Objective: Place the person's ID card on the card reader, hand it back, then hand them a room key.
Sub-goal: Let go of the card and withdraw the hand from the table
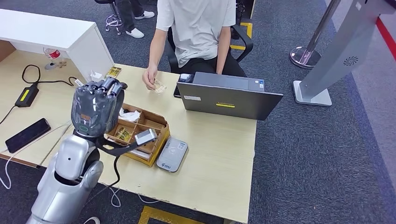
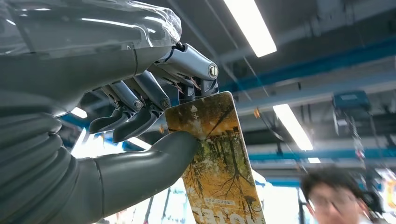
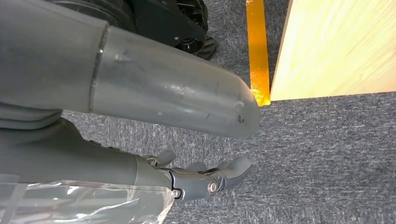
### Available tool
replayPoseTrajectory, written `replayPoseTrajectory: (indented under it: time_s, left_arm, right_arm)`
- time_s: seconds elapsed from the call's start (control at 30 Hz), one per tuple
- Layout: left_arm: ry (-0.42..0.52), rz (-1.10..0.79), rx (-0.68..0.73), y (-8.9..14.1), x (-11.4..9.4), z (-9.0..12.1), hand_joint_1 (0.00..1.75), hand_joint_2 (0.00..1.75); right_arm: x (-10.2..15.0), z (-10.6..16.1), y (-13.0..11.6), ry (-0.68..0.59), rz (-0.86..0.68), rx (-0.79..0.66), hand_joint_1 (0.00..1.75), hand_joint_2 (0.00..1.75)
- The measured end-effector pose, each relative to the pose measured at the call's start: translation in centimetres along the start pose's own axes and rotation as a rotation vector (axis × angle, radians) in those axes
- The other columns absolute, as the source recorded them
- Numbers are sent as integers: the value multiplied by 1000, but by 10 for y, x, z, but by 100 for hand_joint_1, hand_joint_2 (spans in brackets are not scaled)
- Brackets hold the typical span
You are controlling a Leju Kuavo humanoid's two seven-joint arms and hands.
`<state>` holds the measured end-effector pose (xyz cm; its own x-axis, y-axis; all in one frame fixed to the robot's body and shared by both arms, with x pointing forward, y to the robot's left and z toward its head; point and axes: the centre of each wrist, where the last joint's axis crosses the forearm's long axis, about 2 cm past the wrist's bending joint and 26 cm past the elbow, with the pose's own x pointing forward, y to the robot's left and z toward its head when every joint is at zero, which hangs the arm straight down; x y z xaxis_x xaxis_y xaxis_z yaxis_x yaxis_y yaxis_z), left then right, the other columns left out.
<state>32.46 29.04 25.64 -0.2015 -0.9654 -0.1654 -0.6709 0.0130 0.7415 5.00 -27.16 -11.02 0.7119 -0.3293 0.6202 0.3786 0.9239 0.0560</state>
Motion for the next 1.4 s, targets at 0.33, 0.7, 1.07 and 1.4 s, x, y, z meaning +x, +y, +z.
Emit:
replayPoseTrajectory:
  time_s: [0.33,0.7,1.07,1.4]
  left_arm:
    - [101,-143,-52,-27,-32,-77,175,175]
    - [137,-163,-183,-59,-40,-74,0,175]
    - [88,-131,-164,-62,-36,-58,0,175]
    - [113,235,-34,-15,-65,56,0,175]
  right_arm:
    - [9,-6,6,13,49,46,0,0]
    - [8,-5,6,31,66,49,0,0]
    - [4,-3,5,41,52,44,0,0]
    - [-7,4,-2,53,-23,-12,0,0]
